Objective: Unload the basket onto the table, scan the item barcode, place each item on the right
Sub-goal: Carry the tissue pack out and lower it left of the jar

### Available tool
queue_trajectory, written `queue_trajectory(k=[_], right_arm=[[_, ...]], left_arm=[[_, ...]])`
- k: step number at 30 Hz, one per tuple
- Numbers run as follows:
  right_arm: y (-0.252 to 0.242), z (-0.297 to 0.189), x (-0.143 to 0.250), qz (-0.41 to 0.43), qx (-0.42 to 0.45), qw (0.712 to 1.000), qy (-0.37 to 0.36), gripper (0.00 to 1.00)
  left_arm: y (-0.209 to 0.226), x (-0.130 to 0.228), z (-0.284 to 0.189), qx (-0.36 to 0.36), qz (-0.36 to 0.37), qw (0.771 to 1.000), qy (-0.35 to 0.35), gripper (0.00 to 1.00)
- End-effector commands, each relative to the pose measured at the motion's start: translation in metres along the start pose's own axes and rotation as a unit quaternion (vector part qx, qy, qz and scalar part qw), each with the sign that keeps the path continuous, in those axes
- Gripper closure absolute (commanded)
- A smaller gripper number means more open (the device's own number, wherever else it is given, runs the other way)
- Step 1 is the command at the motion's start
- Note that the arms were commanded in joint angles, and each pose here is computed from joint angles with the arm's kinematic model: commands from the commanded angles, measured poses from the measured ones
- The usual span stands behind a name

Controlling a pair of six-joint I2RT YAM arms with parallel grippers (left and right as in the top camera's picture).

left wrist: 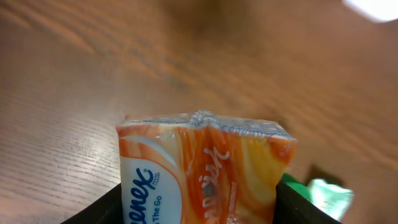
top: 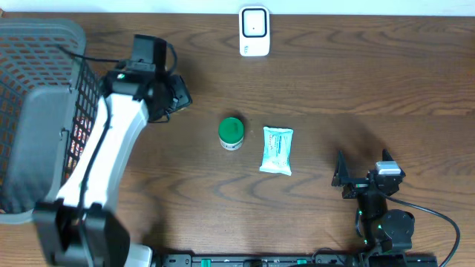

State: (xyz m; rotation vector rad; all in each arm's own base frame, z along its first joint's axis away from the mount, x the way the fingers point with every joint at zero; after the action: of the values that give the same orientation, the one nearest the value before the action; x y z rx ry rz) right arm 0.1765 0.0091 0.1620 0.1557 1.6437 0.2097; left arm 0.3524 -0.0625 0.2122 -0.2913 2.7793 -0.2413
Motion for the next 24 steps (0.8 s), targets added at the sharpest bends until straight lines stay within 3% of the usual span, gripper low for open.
queue_trajectory(k=[1, 6, 16, 19, 20, 21, 24], right_arm=[[0.0, 0.0, 0.0, 0.005, 0.0, 1.0, 0.0, 0.01], [0.0, 0.0, 0.0, 0.005, 0.0, 1.0, 0.0, 0.01], [0.0, 0.0, 0.0, 0.005, 0.0, 1.0, 0.0, 0.01], [0.0, 0.0, 0.0, 0.005, 0.0, 1.0, 0.0, 0.01], [0.0, 0.0, 0.0, 0.005, 0.0, 1.0, 0.0, 0.01], [0.0, 0.0, 0.0, 0.005, 0.0, 1.0, 0.0, 0.01], [0.0, 0.0, 0.0, 0.005, 0.0, 1.0, 0.0, 0.01]], left_arm=[[0.004, 0.008, 0.038, -0.013, -0.017, 0.998, 0.06, 0.41], [0.008, 0.018, 0.082, -0.038, -0.038, 0.992, 0.117, 0.41], [-0.014, 0.041, 0.127, -0.048, 0.0, 0.985, 0.165, 0.41], [-0.021, 0.044, 0.127, -0.05, 0.013, 0.986, 0.159, 0.26], [-0.022, 0.043, 0.125, -0.053, 0.016, 0.986, 0.155, 0.08], [-0.022, 0.043, 0.123, -0.054, 0.017, 0.987, 0.154, 0.01], [-0.024, 0.04, 0.107, -0.048, 0.017, 0.989, 0.142, 0.02]])
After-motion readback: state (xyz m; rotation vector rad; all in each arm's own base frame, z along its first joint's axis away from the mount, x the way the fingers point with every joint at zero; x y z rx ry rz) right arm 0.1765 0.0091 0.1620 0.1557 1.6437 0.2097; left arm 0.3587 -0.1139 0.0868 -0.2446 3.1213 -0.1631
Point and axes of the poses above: each gripper's point midway between its finger pads, its own z axis out along the fingers, its own y axis along the line the jaws close on, x = y × z, the point moved 7 cm from there along -z, back along the fingers, and after that the axes turned 11 degrees about z, right-handed, at the moved point
